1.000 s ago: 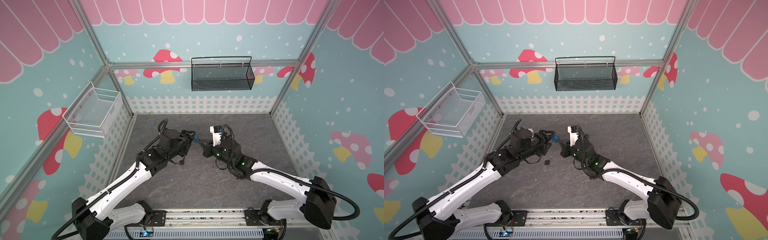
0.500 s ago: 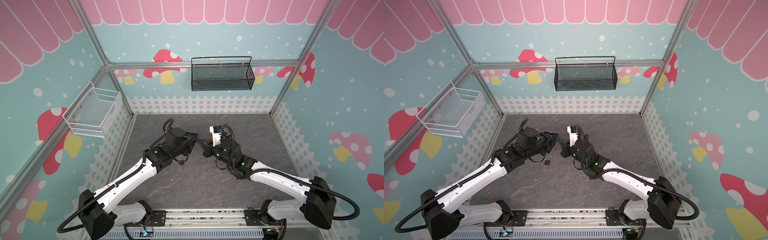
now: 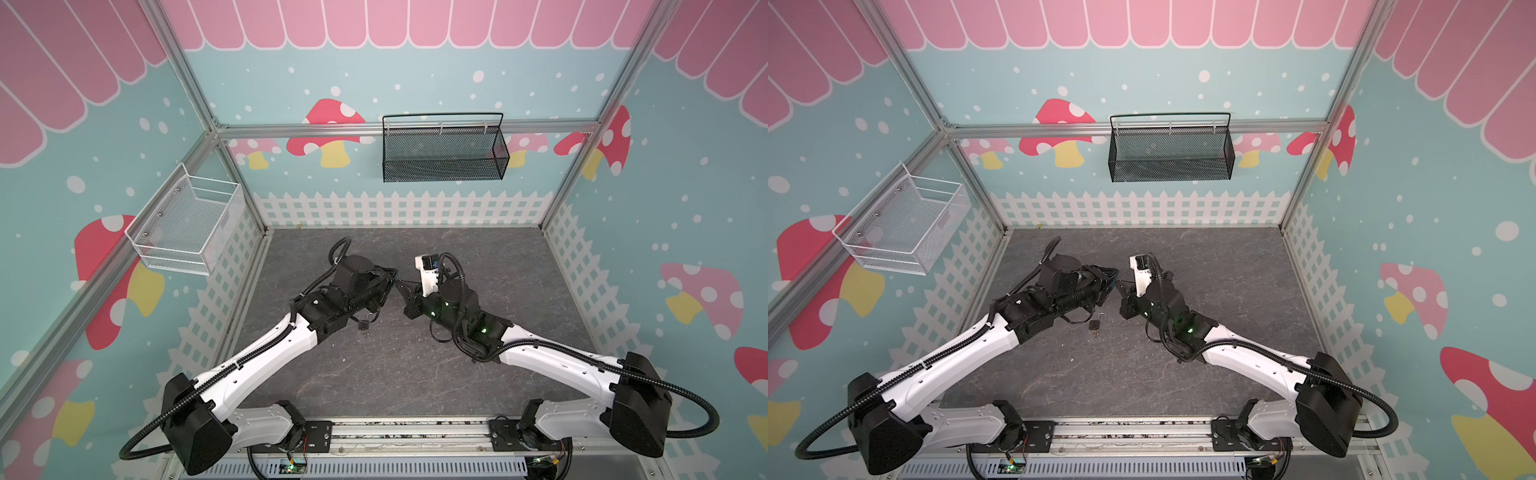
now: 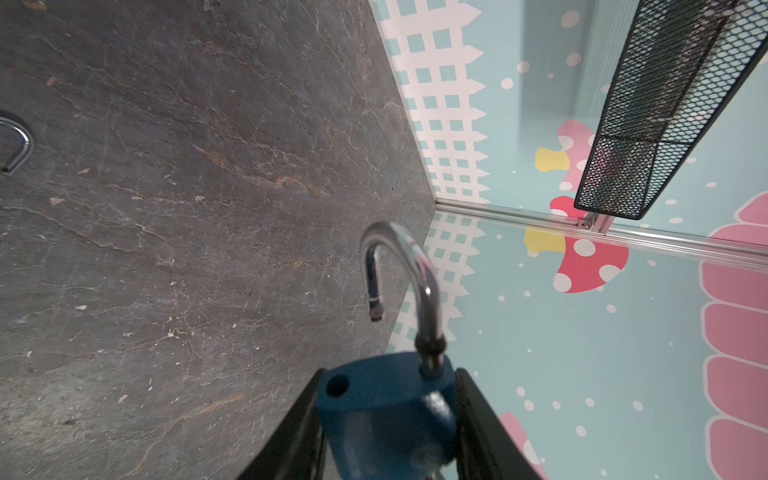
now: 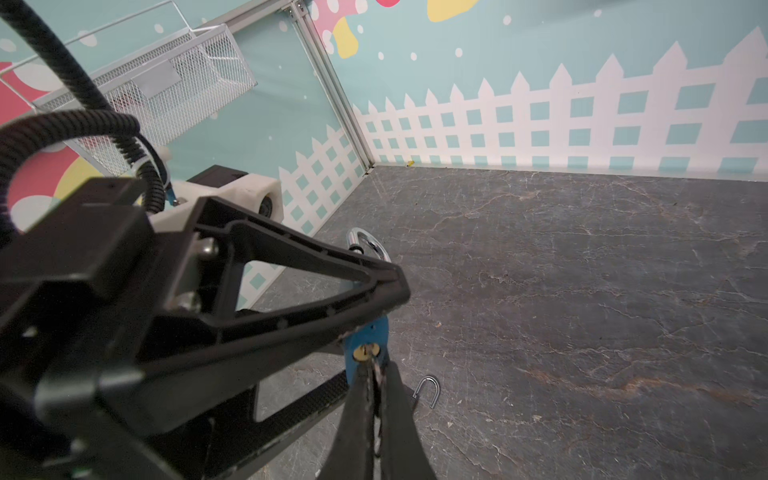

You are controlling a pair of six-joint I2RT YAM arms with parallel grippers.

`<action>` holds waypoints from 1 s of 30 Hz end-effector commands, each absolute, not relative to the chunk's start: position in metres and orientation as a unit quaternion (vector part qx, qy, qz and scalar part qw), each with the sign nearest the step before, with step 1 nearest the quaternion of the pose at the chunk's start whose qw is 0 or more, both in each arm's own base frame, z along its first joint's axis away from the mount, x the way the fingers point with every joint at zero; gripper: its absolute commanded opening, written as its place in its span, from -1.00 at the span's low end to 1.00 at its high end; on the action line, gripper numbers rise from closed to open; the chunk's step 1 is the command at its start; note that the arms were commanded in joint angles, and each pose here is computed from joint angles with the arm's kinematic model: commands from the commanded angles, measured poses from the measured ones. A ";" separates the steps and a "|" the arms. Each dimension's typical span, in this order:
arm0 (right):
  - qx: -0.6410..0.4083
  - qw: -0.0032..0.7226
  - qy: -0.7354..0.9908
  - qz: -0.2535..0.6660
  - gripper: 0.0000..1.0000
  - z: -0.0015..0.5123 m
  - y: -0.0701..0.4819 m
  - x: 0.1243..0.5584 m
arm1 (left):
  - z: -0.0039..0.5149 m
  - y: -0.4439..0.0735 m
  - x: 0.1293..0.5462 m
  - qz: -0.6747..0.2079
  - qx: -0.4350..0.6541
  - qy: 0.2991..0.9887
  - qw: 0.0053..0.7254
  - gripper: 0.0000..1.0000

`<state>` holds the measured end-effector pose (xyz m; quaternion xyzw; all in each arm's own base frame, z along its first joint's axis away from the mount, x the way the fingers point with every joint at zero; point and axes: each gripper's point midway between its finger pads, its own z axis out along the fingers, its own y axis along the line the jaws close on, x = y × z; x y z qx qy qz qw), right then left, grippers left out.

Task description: Unlock with the key

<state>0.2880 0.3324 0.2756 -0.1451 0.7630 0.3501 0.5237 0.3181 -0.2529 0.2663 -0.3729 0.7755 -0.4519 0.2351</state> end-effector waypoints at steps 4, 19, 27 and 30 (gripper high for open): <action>-0.152 0.545 0.752 0.337 -1.00 0.283 0.333 0.288 | 0.276 -0.255 0.322 -0.466 -0.386 0.761 0.236 -0.14; -0.165 0.556 0.744 0.331 -1.00 0.291 0.332 0.283 | 0.271 -0.255 0.325 -0.468 -0.381 0.761 0.238 -0.89; -0.149 0.561 0.748 0.321 -0.01 0.312 0.312 0.277 | 0.287 -0.254 0.326 -0.457 -0.289 0.787 0.297 -1.00; -0.149 0.557 0.755 0.313 0.24 0.324 0.299 0.270 | 0.291 -0.248 0.326 -0.429 -0.224 0.803 0.347 -1.00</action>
